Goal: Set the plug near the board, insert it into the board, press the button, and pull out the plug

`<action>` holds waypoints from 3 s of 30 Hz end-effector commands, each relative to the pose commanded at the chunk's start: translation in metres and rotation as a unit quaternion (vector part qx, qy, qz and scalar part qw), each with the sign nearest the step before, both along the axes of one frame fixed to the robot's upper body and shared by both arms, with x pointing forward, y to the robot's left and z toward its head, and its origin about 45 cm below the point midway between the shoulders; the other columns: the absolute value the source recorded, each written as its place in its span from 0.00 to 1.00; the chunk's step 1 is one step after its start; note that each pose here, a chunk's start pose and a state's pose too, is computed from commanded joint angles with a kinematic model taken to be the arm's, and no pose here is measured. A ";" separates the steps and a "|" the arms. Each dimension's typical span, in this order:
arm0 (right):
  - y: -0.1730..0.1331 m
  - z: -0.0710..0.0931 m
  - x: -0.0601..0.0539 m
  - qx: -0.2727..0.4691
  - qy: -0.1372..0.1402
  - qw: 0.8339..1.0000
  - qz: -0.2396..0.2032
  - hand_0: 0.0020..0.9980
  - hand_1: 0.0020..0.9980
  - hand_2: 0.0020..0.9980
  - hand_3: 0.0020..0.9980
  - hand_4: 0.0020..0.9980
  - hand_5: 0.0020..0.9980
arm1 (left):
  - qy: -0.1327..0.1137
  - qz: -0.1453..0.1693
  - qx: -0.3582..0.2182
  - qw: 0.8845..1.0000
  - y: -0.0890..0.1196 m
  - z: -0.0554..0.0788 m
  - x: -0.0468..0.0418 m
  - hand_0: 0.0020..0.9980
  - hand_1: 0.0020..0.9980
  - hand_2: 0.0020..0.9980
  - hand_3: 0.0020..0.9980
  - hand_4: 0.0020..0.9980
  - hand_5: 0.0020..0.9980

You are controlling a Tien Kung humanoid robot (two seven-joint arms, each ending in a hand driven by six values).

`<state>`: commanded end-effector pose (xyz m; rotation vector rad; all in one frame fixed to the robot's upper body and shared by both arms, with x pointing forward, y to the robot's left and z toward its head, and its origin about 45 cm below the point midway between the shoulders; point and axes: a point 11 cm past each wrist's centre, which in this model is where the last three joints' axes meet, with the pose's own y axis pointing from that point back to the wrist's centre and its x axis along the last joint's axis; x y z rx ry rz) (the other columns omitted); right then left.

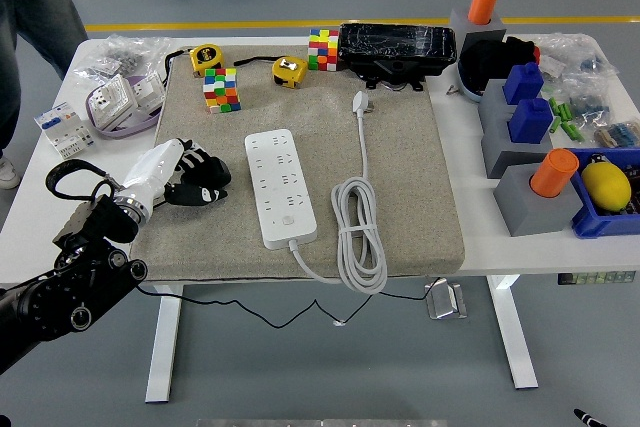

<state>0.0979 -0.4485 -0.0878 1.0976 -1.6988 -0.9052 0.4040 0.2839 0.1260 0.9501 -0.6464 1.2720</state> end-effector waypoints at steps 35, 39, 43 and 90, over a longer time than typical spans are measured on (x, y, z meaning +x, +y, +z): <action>0.001 0.000 0.001 0.002 -0.004 1.000 -0.004 0.60 0.64 0.64 0.55 0.95 0.49 | -0.041 -0.120 -0.046 0.991 -0.040 0.024 0.0052 0.42 0.46 0.52 0.55 0.76 0.00; 0.000 0.000 0.001 0.002 -0.004 1.000 -0.004 0.60 0.64 0.64 0.55 0.95 0.49 | -0.038 -0.126 -0.042 0.990 -0.042 0.023 0.0060 0.43 0.46 0.52 0.55 0.76 0.00; 0.001 0.000 0.002 0.002 -0.005 1.000 -0.004 0.60 0.64 0.64 0.55 0.95 0.49 | -0.030 -0.133 -0.041 0.990 -0.042 0.019 0.0045 0.44 0.47 0.52 0.55 0.77 0.00; 0.002 0.000 0.002 0.003 -0.004 1.000 0.001 0.60 0.64 0.64 0.55 0.95 0.49 | -0.016 -0.132 -0.044 0.990 -0.028 0.011 0.0021 0.69 0.71 0.71 0.74 1.00 0.36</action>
